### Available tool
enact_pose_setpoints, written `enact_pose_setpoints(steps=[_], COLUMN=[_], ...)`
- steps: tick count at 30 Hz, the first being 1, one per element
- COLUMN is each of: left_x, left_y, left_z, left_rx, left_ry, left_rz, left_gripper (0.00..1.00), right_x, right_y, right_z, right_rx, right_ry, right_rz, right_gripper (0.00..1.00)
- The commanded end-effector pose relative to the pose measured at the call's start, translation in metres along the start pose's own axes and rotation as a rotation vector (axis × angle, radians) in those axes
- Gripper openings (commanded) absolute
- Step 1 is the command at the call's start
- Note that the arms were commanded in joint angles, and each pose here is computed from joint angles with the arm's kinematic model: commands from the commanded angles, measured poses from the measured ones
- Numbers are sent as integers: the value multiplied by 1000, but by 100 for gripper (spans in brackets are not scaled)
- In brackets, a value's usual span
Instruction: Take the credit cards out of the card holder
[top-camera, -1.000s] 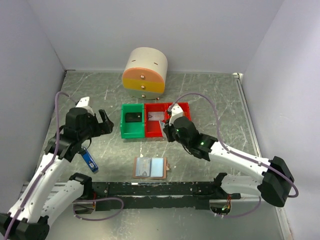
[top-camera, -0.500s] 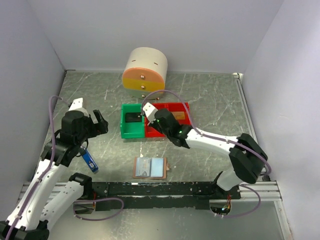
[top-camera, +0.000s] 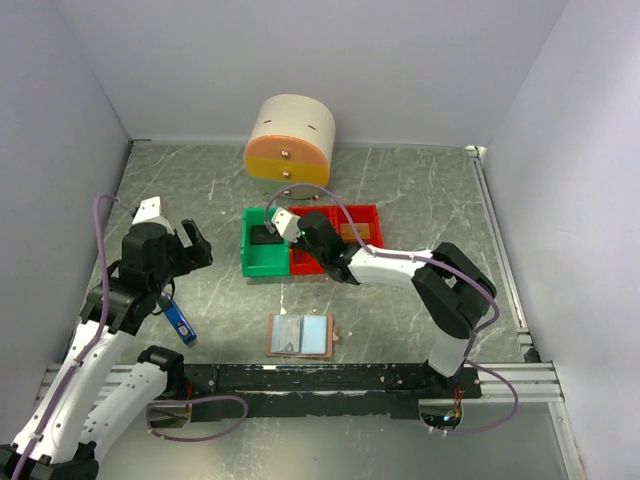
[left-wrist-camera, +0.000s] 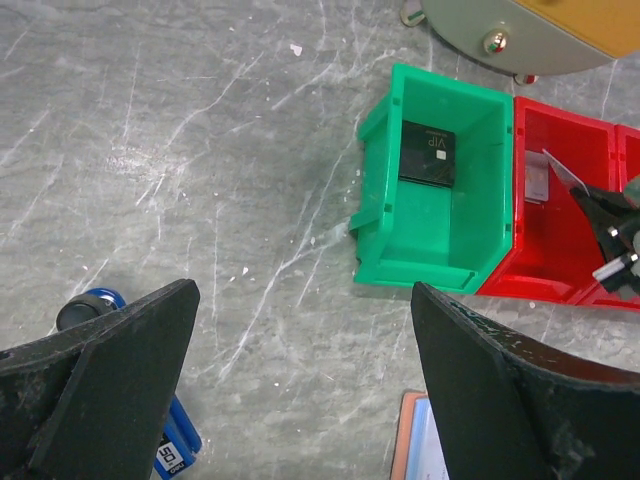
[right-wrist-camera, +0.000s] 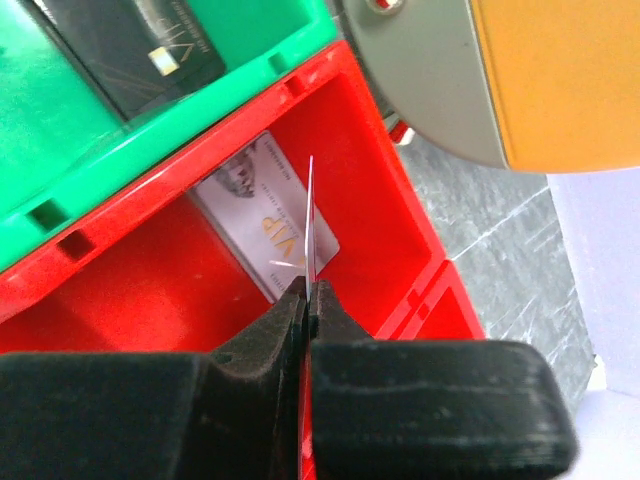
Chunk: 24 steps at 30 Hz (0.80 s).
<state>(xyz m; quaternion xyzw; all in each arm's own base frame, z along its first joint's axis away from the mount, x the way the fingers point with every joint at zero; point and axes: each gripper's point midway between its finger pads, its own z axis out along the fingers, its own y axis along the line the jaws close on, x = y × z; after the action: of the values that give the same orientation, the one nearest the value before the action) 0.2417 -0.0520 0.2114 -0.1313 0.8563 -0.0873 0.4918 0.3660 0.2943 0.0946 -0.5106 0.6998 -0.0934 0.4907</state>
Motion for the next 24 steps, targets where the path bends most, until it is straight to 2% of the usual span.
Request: enact_pose_setpoints(steps=[1,12,19,24], left_x=[-11,-12,-11,-10], left_y=[7,7,5,7], left_z=[-9,-10,-7,-3], left_rx=[-21,-20,-6,-6], left_ry=[-61,-69,-59,-46], left_rz=[-25,-27,-20,-21], left_gripper=[100,99,99,100], right_x=[-15,1,2,12], right_y=[-23,-21,-10,-6], right_z=[16,41,51,58], right_rx=[67,94,51,44], right_ry=[-44,5,-18,22], right_rz=[-25,-78,-139,-159], right_gripper=[0,0,0,2])
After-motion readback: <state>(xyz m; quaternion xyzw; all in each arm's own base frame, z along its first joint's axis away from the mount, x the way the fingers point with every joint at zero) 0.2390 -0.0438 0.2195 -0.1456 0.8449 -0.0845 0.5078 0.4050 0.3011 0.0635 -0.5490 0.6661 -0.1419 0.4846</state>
